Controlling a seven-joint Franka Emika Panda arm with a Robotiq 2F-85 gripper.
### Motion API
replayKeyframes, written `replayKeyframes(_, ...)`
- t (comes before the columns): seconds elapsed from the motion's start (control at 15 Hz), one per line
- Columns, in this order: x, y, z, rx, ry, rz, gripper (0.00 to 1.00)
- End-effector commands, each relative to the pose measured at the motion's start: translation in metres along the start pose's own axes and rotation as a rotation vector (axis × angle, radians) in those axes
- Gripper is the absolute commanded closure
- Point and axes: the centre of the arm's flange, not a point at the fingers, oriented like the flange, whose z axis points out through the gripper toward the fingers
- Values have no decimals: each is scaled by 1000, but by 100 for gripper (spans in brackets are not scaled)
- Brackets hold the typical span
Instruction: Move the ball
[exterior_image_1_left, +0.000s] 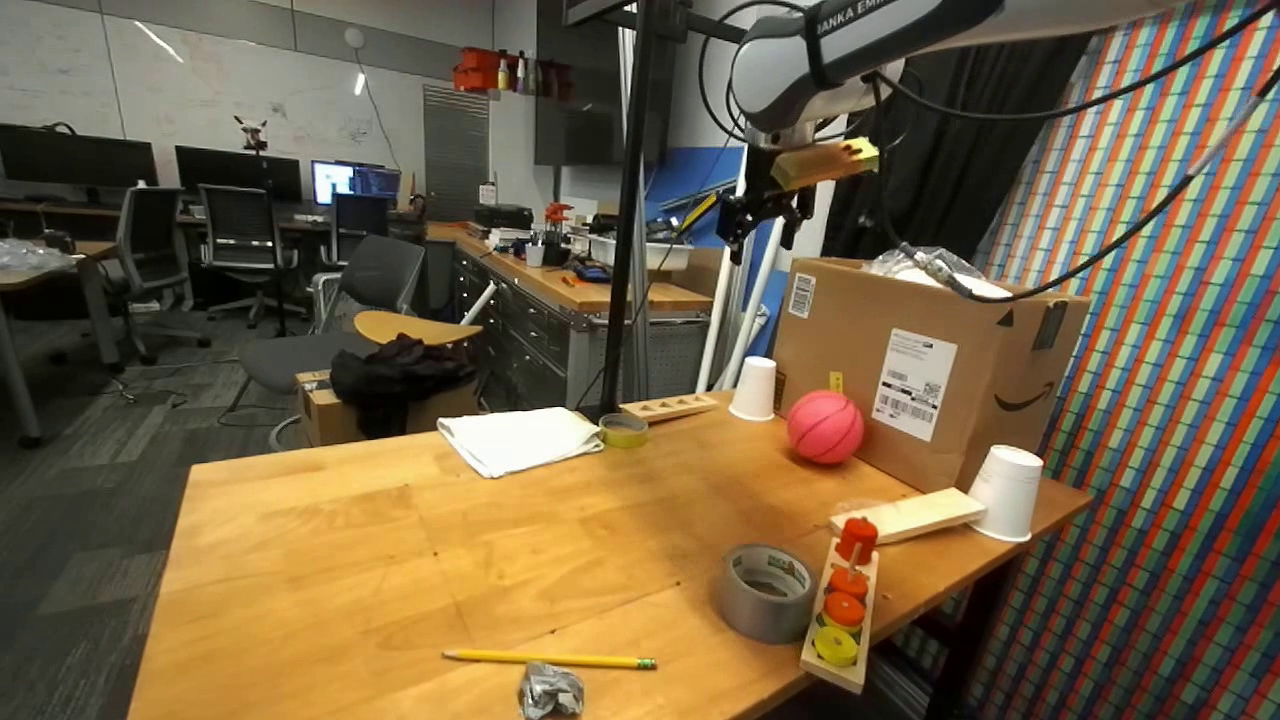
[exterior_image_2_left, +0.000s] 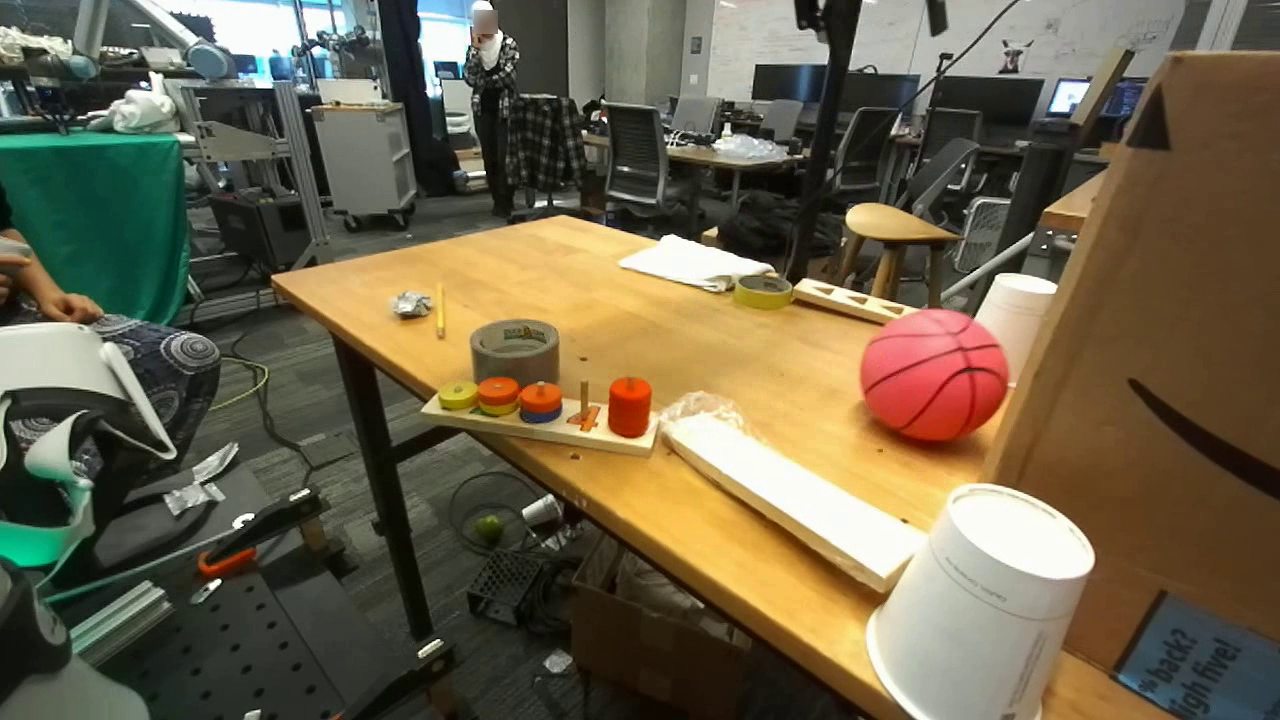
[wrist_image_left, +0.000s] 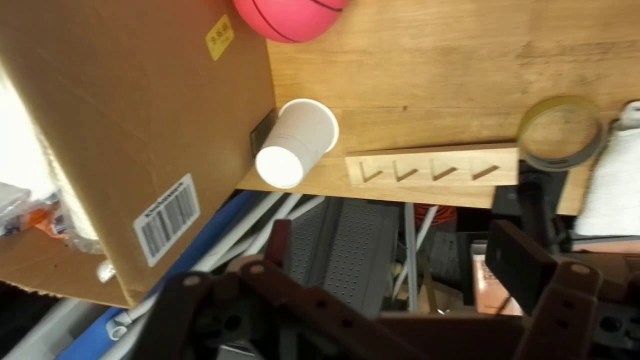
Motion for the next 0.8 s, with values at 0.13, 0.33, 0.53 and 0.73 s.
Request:
replayKeyframes(0.13, -78, -103, -65, 170, 31, -145, 0)
replayKeyframes(0.33, -60, -119, -61, 178, 4, -149, 0)
replayKeyframes(0.53, -74, -125, -67, 193, 2, -159, 0)
replayKeyframes(0.73, -75, -120, -63, 191, -2, -156, 0)
